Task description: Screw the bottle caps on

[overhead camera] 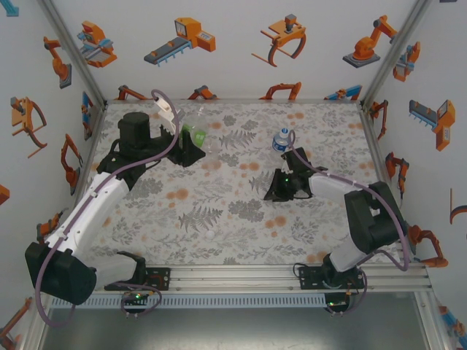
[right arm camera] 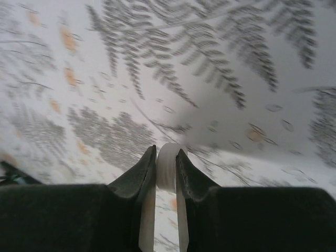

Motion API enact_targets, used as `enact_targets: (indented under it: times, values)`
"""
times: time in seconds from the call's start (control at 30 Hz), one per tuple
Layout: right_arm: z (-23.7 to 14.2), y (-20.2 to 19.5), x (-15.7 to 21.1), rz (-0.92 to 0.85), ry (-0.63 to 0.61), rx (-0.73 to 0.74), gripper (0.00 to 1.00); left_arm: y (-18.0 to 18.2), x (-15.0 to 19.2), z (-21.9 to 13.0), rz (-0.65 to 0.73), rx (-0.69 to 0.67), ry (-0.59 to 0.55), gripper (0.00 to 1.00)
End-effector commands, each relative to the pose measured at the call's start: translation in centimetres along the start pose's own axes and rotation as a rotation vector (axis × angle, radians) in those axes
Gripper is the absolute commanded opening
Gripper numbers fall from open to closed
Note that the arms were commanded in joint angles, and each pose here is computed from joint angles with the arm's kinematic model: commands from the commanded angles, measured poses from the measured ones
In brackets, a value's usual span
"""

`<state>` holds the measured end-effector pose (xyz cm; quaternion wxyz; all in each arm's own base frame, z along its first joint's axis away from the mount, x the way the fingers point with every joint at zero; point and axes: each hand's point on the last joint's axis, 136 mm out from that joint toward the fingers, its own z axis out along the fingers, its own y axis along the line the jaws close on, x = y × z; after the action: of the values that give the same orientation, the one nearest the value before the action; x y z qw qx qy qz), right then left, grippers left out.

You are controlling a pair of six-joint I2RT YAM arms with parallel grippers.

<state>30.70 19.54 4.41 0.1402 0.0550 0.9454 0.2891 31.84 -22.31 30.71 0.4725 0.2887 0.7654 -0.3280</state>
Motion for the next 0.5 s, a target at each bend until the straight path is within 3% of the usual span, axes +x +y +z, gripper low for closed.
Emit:
enact_targets:
  times: [0.0,0.2,0.47]
  values:
    - [-0.3,4.5,-1.6,0.029,-0.067,-0.239,0.14,-0.2,-0.7,-0.2,0.001,0.016,-0.031,0.00]
    - [0.8,2.7,-0.3,0.034,-0.050,-0.213,0.15,0.0,-0.4,0.2,-0.007,0.015,-0.024,0.00]
    - [0.8,-1.4,1.0,0.083,-0.041,-0.124,0.27,0.5,0.4,0.8,-0.014,0.012,0.000,0.00]
